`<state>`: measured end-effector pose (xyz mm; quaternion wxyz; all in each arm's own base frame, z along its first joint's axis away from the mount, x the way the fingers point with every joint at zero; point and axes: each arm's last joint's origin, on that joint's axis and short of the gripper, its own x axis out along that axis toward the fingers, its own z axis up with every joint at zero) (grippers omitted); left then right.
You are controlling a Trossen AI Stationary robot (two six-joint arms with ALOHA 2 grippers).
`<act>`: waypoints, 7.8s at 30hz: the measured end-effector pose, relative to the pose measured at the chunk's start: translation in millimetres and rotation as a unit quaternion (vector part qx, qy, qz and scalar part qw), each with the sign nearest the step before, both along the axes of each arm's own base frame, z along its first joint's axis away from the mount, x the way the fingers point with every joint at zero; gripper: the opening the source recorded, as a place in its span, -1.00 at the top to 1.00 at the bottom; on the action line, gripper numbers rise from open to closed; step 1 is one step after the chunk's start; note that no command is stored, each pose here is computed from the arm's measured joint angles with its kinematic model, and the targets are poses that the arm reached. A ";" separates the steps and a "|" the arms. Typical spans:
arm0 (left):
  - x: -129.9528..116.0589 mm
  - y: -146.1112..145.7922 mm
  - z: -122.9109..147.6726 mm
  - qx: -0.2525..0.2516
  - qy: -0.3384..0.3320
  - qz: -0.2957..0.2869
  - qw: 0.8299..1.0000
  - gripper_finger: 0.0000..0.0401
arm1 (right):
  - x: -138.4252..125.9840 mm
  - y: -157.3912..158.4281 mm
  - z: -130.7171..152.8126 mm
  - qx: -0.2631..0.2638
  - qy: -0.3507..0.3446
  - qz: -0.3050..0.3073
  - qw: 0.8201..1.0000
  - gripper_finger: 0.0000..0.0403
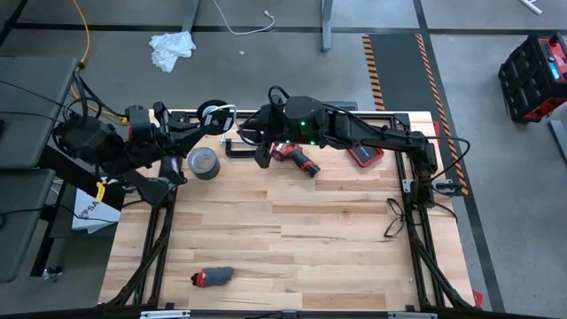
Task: Coil cords
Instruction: Coil the white cable wire into the black spool
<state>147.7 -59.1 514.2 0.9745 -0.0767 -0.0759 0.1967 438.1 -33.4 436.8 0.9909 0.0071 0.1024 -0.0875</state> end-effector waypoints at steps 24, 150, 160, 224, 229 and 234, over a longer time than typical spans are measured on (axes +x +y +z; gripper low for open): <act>3.1 -2.0 21.6 -0.248 -0.203 -0.063 0.945 1.00 | 9.6 84.4 21.8 -0.046 -0.157 0.067 0.984 1.00; 54.7 -22.7 -1.2 -0.515 -0.159 -0.285 0.792 1.00 | 13.9 82.1 33.3 -0.090 -0.264 0.172 0.945 1.00; 54.0 -26.7 -3.1 -0.525 -0.138 -0.303 0.783 1.00 | 14.1 78.5 33.6 -0.090 -0.264 0.164 0.946 1.00; -38.0 15.4 -45.9 -0.160 0.323 -0.066 0.931 1.00 | 13.4 31.0 4.0 -0.045 -0.066 0.080 0.994 1.00; -41.9 16.7 -51.4 -0.149 0.372 -0.062 0.914 1.00 | 13.1 29.4 0.6 -0.042 -0.049 0.076 0.995 1.00; -39.6 15.0 -49.2 -0.156 0.360 -0.074 0.917 1.00 | 10.2 30.4 -15.1 -0.018 0.032 0.092 0.995 1.00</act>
